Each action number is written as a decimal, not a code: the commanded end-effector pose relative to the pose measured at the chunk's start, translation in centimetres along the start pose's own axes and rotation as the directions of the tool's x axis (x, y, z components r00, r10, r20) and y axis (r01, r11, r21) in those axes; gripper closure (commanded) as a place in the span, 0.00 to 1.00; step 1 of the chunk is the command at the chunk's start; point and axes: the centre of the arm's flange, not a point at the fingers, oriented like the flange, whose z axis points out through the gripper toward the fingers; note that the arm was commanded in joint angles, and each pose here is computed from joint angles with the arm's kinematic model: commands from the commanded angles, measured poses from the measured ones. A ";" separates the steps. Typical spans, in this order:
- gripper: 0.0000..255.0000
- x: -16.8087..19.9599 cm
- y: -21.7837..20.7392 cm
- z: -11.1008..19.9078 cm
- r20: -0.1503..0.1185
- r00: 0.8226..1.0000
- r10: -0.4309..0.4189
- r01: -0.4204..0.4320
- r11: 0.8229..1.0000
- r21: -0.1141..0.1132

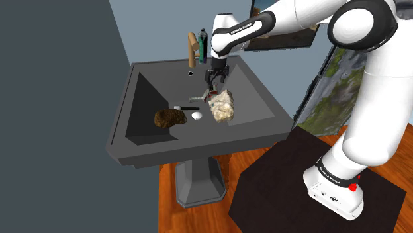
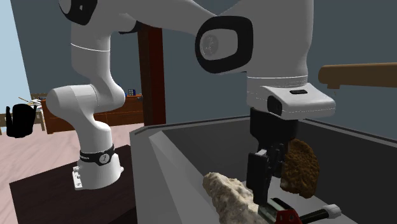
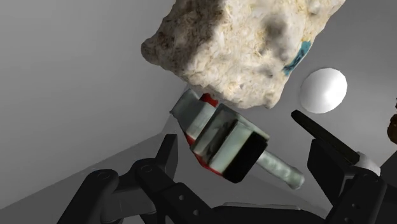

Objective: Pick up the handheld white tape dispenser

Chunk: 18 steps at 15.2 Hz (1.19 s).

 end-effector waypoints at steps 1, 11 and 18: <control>0.00 0.7 0.0 1.2 -0.001 1.000 -0.001 0.001 1.000 0.000; 1.00 0.6 0.2 4.1 -0.001 1.000 -0.001 0.001 1.000 0.000; 1.00 0.6 0.2 4.2 -0.001 1.000 -0.001 0.001 1.000 0.000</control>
